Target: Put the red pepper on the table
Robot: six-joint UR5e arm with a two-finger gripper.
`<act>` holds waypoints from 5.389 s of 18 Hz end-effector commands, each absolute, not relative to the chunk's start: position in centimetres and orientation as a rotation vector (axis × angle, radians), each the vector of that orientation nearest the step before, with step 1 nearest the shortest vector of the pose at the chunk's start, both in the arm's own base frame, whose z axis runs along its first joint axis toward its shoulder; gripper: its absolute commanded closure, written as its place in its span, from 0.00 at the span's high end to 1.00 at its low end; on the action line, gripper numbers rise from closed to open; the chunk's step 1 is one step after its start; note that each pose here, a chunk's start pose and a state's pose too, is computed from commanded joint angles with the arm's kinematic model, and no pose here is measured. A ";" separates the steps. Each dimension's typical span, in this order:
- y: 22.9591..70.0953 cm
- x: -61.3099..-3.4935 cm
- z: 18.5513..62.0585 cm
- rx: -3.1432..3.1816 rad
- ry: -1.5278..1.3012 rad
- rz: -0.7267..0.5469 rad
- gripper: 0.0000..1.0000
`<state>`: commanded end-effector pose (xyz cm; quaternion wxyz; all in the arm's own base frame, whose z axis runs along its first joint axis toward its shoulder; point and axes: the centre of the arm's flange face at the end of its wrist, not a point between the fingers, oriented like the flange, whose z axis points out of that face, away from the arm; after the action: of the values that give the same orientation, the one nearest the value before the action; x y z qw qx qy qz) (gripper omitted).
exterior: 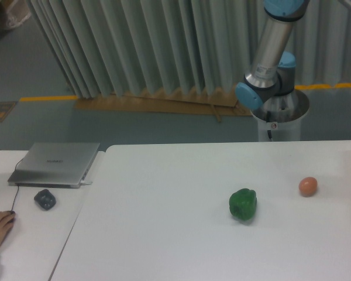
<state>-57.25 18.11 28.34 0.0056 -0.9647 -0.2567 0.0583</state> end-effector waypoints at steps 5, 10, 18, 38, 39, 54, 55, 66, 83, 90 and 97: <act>17.9 -57.2 28.2 -3.037 -0.800 0.187 1.00; 17.1 -57.4 28.2 -3.058 -0.756 0.188 1.00; 16.5 -57.1 27.6 -3.086 -0.695 0.171 0.90; 24.0 -55.9 38.0 -2.901 -0.664 0.152 0.22; 26.1 -55.2 38.8 -2.860 -0.663 0.138 0.22; 49.8 -36.7 35.8 -3.084 -0.183 0.158 0.23; 50.7 -36.0 35.0 -3.095 -0.153 0.144 0.23; 52.9 -34.5 30.9 -3.149 -0.069 0.086 0.36; 53.4 -34.1 30.6 -3.167 -0.048 0.125 0.91; 52.7 -34.3 33.8 -3.130 -0.053 0.178 1.00; 46.6 -39.0 39.8 -3.081 0.449 0.287 1.00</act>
<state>-38.99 46.60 39.78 0.0074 -0.9854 0.1435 0.0918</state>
